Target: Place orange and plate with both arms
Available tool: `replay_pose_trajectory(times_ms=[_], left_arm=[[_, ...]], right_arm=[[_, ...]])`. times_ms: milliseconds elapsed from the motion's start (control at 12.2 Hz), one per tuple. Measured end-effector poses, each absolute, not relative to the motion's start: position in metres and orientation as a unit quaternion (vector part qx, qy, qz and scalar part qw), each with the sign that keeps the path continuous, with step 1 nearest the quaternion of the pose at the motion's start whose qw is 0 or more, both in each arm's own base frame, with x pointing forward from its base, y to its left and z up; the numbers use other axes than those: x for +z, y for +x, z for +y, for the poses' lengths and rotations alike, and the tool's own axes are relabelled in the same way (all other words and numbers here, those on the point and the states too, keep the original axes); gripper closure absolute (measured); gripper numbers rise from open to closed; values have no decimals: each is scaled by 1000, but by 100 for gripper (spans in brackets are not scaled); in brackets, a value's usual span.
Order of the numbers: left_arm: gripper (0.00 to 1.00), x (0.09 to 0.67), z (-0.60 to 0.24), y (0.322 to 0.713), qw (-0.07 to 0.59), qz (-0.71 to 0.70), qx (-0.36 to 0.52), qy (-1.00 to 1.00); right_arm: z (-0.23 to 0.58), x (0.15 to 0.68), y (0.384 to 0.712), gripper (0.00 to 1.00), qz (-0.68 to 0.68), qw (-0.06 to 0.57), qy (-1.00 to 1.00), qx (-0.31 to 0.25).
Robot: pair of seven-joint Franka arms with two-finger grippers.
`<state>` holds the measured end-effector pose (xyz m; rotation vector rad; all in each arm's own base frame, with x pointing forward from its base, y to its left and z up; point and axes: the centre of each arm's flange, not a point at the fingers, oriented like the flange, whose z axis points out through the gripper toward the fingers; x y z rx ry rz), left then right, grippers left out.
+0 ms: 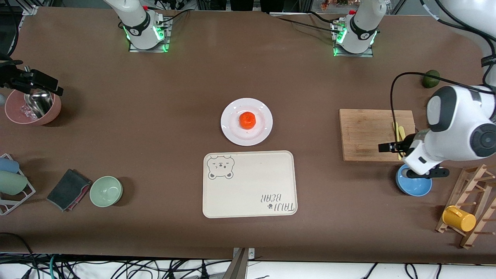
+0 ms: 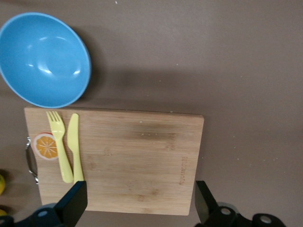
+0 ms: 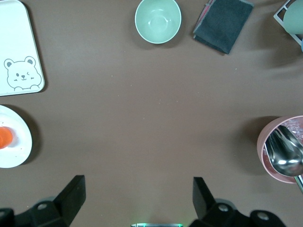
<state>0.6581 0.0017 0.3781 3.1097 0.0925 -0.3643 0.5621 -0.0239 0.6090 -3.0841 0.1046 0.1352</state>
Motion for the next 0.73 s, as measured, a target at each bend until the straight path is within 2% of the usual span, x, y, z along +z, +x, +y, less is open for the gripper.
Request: replay_pose_trajectory(times_ms=[408,735], left_arm=[[0,415,3,647,8,20,-120,993],[0,461,7,644,8,23,-88,996]], right_arm=[[-24,609,563,0,34,26,-998,41],[-24,610,563,0,34,26,-998,40]])
